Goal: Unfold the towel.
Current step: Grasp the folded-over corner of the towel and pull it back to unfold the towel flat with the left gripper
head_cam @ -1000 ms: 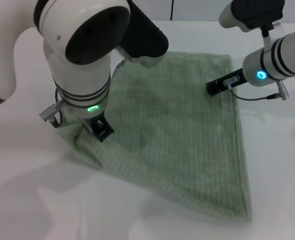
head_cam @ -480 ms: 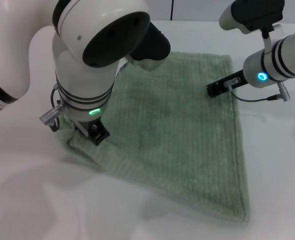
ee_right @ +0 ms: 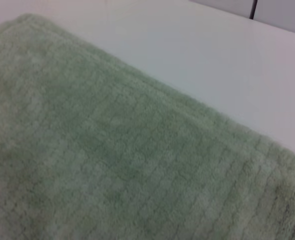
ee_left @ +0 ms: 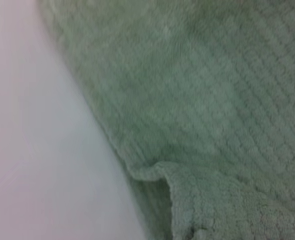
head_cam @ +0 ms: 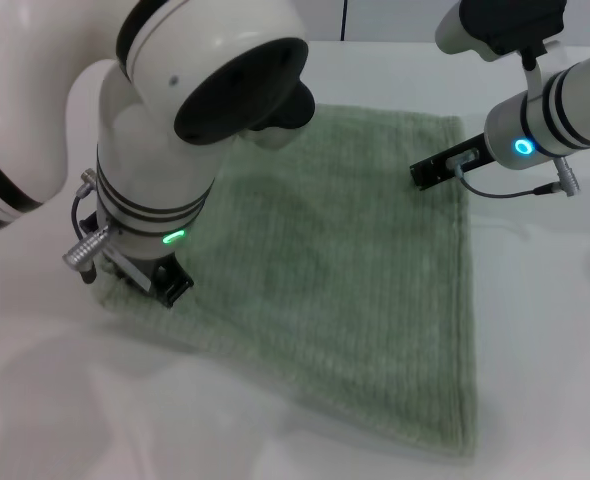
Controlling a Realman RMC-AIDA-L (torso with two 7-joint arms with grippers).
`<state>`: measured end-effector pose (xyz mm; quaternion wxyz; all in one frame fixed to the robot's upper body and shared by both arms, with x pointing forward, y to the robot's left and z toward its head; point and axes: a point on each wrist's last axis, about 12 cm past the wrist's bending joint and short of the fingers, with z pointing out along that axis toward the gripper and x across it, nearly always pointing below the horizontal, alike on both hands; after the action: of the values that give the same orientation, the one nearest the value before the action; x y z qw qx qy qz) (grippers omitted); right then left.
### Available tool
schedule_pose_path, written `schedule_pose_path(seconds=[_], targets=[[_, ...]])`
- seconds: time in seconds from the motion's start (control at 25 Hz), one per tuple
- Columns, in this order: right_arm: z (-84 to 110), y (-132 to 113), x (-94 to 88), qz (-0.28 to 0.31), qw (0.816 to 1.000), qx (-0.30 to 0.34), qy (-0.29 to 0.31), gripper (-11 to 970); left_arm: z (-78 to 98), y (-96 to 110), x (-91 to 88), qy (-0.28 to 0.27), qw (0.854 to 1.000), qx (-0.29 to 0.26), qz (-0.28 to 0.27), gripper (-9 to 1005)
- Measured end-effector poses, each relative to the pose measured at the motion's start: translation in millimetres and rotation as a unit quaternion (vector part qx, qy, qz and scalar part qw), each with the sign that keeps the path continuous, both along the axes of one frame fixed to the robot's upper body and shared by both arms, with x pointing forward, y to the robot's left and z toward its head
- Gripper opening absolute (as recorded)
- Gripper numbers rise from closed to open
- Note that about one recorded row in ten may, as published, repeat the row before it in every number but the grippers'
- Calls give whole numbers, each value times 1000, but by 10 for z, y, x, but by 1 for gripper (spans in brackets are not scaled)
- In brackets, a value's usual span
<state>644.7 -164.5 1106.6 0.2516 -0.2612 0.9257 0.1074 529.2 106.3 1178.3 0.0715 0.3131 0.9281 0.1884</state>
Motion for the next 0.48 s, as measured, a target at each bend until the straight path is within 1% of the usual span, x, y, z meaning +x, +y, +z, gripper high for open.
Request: schedule_pose_path(seconds=[0.08, 0.28, 0.48], targets=[[-2, -6, -3, 3, 1000, -4, 1, 39, -6, 2, -10, 1, 1000, 2, 4, 162], [-6, -13, -5, 5, 1000, -8, 0, 43, -79, 55, -51, 5, 999, -1, 49, 172], [2, -19, -6, 9, 1000, -14, 0, 47, -152, 68, -104, -4, 998, 8, 66, 183]])
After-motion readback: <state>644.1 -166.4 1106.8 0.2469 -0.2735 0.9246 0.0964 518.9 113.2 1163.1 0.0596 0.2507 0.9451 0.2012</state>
